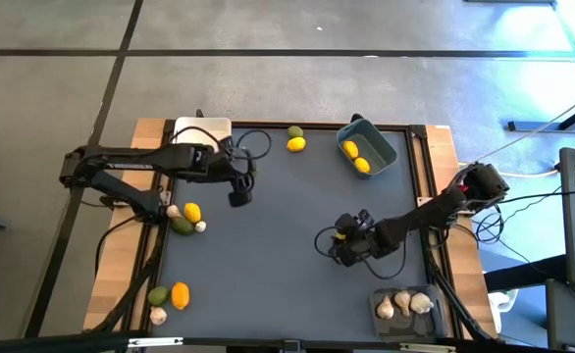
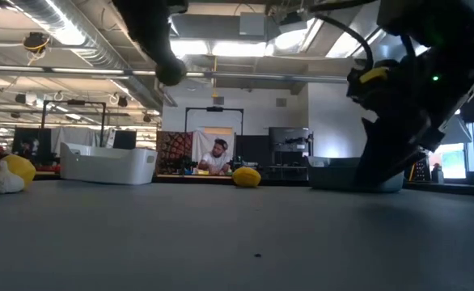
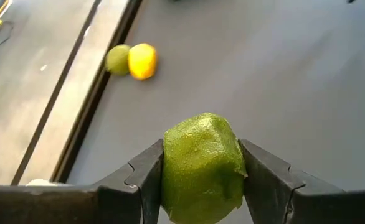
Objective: Sort produce into baskets
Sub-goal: Put the lime into the white bin
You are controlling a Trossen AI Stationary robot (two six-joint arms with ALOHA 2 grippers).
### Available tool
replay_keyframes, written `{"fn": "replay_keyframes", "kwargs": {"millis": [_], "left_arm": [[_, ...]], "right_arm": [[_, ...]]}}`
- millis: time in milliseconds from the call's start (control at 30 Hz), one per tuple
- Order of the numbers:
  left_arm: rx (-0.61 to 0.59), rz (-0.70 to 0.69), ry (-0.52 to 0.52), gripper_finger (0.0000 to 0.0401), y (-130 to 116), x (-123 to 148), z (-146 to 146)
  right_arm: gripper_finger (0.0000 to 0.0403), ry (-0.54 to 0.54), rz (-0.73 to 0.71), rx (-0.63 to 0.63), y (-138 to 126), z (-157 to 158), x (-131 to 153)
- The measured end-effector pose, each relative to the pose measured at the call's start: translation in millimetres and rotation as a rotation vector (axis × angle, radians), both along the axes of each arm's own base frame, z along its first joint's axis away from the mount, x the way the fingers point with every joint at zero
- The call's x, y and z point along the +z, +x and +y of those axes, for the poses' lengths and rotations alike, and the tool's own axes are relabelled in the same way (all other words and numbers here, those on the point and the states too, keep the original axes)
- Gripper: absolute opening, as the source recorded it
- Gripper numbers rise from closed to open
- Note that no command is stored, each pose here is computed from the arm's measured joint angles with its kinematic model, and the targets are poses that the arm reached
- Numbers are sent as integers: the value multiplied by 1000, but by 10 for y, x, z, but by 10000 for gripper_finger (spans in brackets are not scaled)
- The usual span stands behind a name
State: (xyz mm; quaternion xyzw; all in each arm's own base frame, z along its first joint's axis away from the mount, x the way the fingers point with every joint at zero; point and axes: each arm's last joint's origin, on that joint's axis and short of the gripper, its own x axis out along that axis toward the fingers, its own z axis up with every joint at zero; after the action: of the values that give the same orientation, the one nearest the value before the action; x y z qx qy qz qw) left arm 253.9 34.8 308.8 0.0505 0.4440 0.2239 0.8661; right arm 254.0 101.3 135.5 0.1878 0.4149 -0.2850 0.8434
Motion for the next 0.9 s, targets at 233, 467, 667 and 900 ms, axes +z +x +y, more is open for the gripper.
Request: {"fn": "replay_keyframes", "kwargs": {"millis": [233, 467, 667, 900], "left_arm": [[221, -3, 5, 172, -297, -184, 276], [427, -49, -9, 172, -545, -345, 615], [542, 1, -25, 172, -700, -458, 820], [695, 38, -44, 172, -932, -583, 1069]], "right_arm": [[243, -66, -49, -33, 13, -22, 9], [243, -34, -141, -38, 88, 10, 49], [243, -34, -191, -40, 140, -1, 77], [243, -35, -205, -67, 147, -17, 80]]}}
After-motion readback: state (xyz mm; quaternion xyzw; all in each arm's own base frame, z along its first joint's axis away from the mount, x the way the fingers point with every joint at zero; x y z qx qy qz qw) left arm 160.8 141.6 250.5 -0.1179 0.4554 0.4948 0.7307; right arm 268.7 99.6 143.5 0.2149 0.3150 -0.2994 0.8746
